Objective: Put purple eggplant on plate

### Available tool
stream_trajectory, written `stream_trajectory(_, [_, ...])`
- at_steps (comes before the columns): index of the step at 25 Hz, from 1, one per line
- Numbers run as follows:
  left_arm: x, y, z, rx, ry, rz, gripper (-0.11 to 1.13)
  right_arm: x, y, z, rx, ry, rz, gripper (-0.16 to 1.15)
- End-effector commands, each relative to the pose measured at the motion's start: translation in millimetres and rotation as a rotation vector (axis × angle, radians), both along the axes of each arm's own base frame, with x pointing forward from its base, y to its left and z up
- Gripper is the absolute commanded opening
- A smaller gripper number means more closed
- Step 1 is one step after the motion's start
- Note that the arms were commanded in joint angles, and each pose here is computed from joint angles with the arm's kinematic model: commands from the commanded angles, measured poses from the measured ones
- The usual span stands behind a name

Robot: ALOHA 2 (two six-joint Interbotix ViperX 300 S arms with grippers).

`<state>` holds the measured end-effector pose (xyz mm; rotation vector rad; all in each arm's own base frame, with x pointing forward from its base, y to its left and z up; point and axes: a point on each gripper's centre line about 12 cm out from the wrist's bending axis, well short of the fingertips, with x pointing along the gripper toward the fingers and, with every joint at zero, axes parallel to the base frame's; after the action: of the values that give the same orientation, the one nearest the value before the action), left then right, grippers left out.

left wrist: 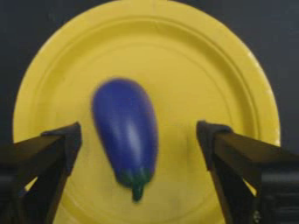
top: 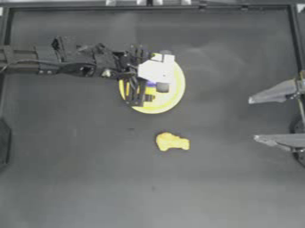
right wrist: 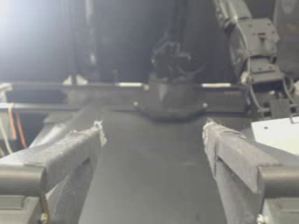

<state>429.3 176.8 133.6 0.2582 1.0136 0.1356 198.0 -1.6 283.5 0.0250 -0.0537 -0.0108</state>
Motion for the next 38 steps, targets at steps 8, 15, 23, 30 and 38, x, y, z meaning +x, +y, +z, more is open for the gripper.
stream_trajectory(8, [8, 4, 40, 0.036, -0.086, 0.000, 0.99, 2, 0, 2, 0.001, -0.006, -0.001, 0.98])
stream_trajectory(15, [-2, 0, 81, 0.068, -0.160, 0.000, 0.99, 2, 0, 2, 0.001, -0.006, -0.001, 0.98])
stream_trajectory(23, [-24, -21, 128, 0.088, -0.252, -0.015, 0.97, 1, 0, 1, 0.001, -0.006, -0.001, 0.98])
stream_trajectory(30, [-38, -57, 151, 0.052, -0.335, -0.052, 0.96, 1, 0, 2, 0.003, -0.009, -0.001, 0.98])
stream_trajectory(38, [-59, -84, 159, -0.015, -0.461, -0.046, 0.96, 1, 0, 4, 0.000, -0.012, -0.001, 0.98])
